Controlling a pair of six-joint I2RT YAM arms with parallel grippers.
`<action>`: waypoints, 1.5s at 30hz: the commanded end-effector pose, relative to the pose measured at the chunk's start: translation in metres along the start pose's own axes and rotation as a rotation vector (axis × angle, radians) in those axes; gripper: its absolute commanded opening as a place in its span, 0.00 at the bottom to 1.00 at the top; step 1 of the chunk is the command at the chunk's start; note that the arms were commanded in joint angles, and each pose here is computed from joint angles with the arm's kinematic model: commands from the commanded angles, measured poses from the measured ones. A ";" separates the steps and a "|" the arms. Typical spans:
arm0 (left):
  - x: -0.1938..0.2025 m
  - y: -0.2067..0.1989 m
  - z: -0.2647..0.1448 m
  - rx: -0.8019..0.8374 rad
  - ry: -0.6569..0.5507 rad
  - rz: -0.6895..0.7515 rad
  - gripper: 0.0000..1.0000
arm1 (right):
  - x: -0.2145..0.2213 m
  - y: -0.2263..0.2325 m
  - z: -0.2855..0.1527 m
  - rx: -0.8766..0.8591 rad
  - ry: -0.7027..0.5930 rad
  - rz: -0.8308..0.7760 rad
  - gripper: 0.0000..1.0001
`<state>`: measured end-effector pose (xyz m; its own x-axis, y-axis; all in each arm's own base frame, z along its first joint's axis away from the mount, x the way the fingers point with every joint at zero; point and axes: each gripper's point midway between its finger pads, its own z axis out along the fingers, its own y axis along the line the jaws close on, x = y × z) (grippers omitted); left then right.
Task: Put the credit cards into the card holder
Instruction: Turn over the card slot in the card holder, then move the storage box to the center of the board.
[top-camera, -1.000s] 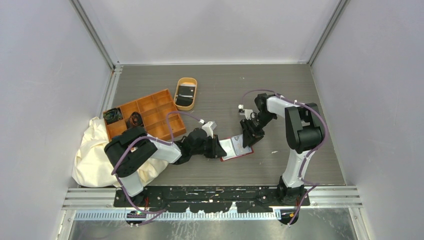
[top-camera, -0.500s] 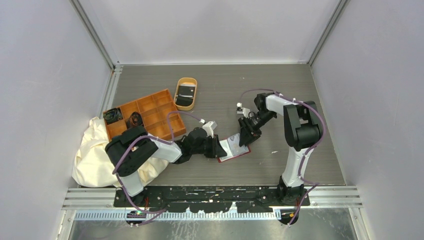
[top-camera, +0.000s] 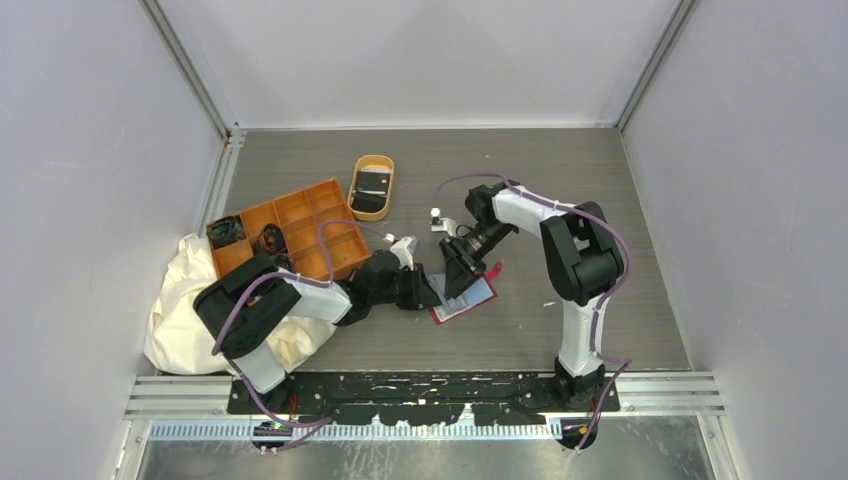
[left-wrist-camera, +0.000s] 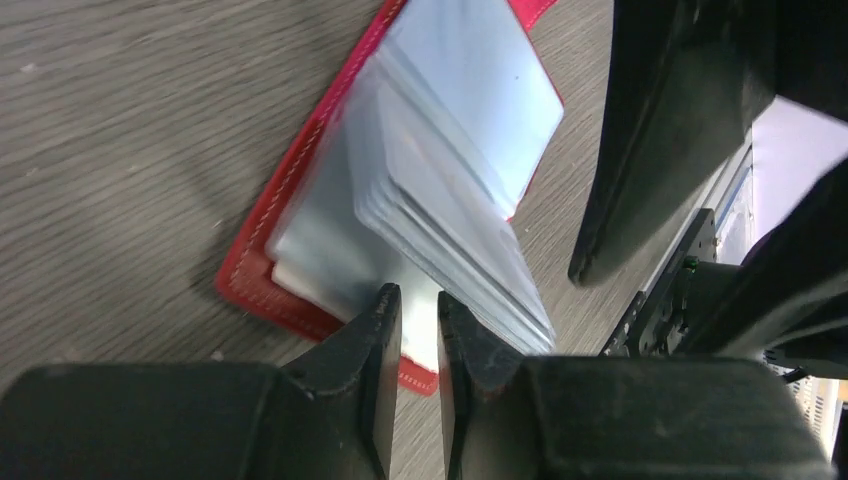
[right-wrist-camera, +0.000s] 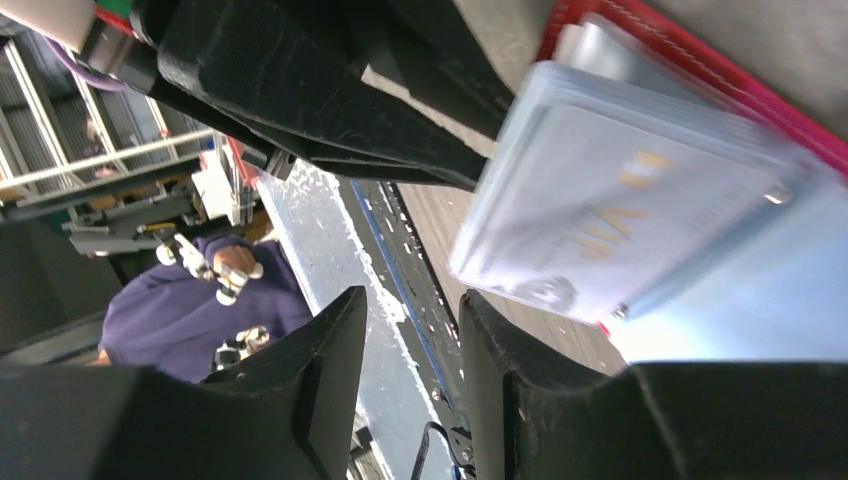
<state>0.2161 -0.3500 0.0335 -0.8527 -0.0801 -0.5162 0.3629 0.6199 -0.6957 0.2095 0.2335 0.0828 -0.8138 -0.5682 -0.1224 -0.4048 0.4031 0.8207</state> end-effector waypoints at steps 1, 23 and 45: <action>-0.012 0.000 -0.019 0.000 -0.051 -0.010 0.23 | -0.008 0.016 0.010 -0.031 0.000 -0.028 0.45; -0.086 -0.036 -0.149 -0.025 -0.406 0.178 0.99 | -0.052 0.010 -0.060 0.547 -0.421 -0.835 0.99; -0.248 0.063 -0.131 -0.469 -0.077 0.205 0.60 | -0.049 0.036 -0.124 0.319 -0.607 -0.537 1.00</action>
<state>0.3901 -0.2015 0.1903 -0.7136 -0.0491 -0.6988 0.3068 0.8749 -0.3747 0.2942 0.1777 0.1566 -0.5771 -0.3361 -0.7443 -0.7849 0.4801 0.3918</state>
